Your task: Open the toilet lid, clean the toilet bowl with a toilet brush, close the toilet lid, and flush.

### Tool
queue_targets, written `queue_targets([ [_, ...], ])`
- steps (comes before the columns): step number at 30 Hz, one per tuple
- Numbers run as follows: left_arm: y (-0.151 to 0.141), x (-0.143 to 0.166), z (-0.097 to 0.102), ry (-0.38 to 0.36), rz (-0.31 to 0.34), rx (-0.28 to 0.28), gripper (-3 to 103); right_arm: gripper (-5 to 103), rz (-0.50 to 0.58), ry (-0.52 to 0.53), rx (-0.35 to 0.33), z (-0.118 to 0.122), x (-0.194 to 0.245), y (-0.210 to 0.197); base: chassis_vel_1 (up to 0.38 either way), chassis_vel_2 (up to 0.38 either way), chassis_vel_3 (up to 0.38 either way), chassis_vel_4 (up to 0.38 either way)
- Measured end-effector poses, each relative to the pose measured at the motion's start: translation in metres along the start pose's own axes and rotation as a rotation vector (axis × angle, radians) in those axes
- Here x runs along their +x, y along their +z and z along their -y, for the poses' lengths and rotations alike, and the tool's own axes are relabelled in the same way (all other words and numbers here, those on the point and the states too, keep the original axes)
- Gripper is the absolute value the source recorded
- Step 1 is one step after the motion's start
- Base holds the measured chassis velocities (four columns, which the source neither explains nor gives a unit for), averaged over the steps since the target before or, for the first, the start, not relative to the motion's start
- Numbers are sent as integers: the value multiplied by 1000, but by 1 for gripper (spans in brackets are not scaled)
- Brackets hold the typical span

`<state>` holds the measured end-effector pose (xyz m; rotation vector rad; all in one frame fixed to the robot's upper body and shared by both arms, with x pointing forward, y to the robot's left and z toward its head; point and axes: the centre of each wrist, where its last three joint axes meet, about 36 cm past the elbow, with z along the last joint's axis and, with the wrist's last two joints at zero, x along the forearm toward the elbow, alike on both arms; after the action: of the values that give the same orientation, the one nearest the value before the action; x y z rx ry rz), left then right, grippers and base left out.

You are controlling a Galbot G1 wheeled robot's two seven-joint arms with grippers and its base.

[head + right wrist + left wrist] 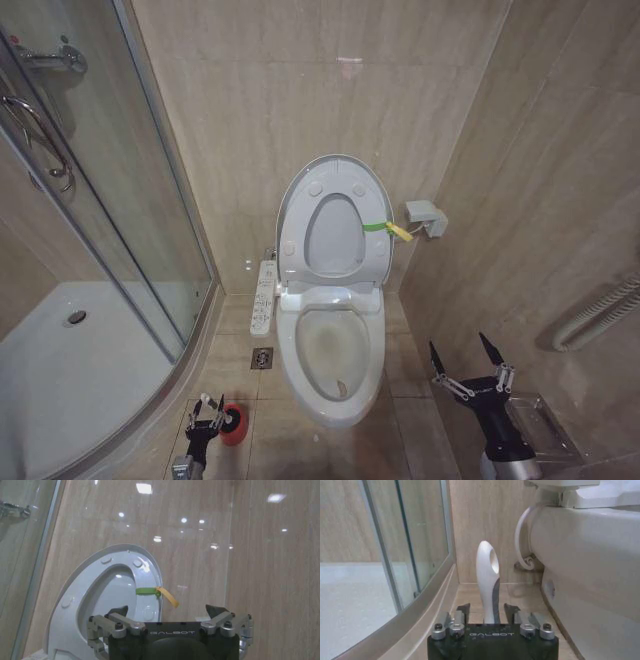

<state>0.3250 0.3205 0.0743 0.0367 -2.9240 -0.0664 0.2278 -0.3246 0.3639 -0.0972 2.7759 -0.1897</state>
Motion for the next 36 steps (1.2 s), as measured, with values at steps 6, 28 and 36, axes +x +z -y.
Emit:
queue_targets([
  [6, 0, 0, -1, 6, -3, 0, 28, 100, 0, 0, 0, 0, 0, 0, 0, 0, 0, 0],
  [28, 1, 4, 6, -13, 23, 56, 18, 100, 0, 0, 0, 0, 0, 0, 0, 0, 0, 0],
  [36, -5, 16, 17, -7, 33, 67, 18, 100, 0, 0, 0, 0, 0, 0, 0, 0, 0, 0],
])
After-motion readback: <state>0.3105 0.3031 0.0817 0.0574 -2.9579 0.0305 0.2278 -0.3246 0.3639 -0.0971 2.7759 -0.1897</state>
